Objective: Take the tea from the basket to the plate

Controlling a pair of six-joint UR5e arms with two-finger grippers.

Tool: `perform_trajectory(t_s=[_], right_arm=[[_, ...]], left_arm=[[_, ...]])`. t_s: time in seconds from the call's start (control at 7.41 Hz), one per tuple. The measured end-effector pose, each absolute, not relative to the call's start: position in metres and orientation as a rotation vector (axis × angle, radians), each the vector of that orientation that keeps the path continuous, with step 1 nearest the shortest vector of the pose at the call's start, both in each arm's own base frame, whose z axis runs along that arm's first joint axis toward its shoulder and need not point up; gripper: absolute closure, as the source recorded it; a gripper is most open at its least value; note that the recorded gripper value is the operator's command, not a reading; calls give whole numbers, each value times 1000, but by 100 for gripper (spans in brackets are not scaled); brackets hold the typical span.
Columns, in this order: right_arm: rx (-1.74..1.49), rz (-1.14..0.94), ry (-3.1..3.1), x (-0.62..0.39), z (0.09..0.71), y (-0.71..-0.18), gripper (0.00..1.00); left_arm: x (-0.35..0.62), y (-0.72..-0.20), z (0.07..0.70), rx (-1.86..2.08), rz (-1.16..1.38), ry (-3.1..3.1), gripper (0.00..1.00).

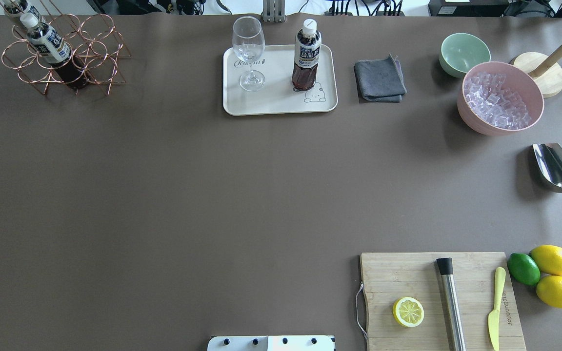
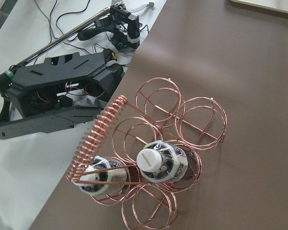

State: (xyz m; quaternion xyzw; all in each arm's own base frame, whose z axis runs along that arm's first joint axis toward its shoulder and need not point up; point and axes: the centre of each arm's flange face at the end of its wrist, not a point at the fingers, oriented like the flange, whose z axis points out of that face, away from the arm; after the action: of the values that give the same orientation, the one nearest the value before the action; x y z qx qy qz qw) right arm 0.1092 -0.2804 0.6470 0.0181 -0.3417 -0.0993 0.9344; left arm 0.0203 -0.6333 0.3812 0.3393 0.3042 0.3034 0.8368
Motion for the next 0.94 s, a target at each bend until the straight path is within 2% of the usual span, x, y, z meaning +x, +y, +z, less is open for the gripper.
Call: perform_trajectory(t_s=[0.54,0.94], right_arm=[[37,-204,-698,110,647,-279,1],[34,-205,-697,110,648,-279,1]], left_arm=[[-21,-613,430,430,12,823,2],[-42,-586,498,274,-192,831,2]])
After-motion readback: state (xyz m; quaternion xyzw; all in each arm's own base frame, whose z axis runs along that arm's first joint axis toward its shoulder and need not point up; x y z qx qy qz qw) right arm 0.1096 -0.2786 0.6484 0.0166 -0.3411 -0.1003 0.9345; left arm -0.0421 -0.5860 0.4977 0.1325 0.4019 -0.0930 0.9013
